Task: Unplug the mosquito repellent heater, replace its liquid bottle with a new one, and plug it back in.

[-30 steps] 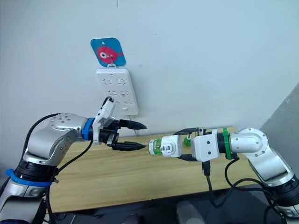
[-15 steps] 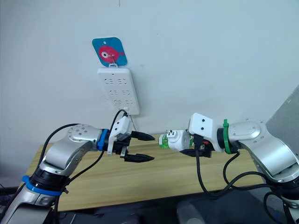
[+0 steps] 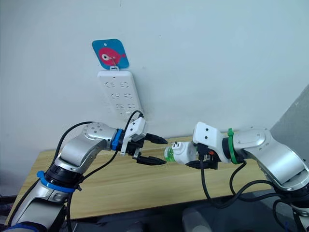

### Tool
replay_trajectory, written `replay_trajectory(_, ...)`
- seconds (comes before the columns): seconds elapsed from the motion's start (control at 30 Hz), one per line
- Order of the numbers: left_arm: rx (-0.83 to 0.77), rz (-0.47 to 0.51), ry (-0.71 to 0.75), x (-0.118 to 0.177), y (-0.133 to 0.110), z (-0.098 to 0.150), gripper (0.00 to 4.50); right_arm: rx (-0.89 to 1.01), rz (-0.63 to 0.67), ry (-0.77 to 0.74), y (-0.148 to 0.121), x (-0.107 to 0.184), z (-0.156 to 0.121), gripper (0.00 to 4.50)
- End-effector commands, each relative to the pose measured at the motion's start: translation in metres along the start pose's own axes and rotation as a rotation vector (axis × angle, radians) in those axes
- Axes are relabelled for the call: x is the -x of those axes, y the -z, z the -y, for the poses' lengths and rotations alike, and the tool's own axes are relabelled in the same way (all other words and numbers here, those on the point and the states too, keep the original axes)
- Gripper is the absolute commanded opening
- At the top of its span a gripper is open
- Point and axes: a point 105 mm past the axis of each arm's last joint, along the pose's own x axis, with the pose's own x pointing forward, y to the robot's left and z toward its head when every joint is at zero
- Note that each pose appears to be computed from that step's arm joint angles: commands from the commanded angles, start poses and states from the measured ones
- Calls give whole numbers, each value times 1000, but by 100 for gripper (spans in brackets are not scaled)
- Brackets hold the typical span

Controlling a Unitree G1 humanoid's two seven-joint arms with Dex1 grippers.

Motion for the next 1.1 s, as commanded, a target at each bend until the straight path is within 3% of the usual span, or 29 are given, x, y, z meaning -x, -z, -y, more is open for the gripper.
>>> replay_trajectory(0.03,-26,16,23,0,-8,0,390,64,30,3,-14,4,-2,290)
replay_trajectory(0.57,-40,6,94,-6,-10,7,390,80,71,-19,-23,3,-5,290)
replay_trajectory(0.8,-32,-10,105,-5,-7,8,225,84,87,-21,-26,3,-6,290)
replay_trajectory(1.03,-28,-6,100,-4,-5,7,224,88,102,-29,-29,4,-7,290)
replay_trajectory(1.1,-22,2,97,-4,-4,7,224,78,104,-39,-28,5,-8,362)
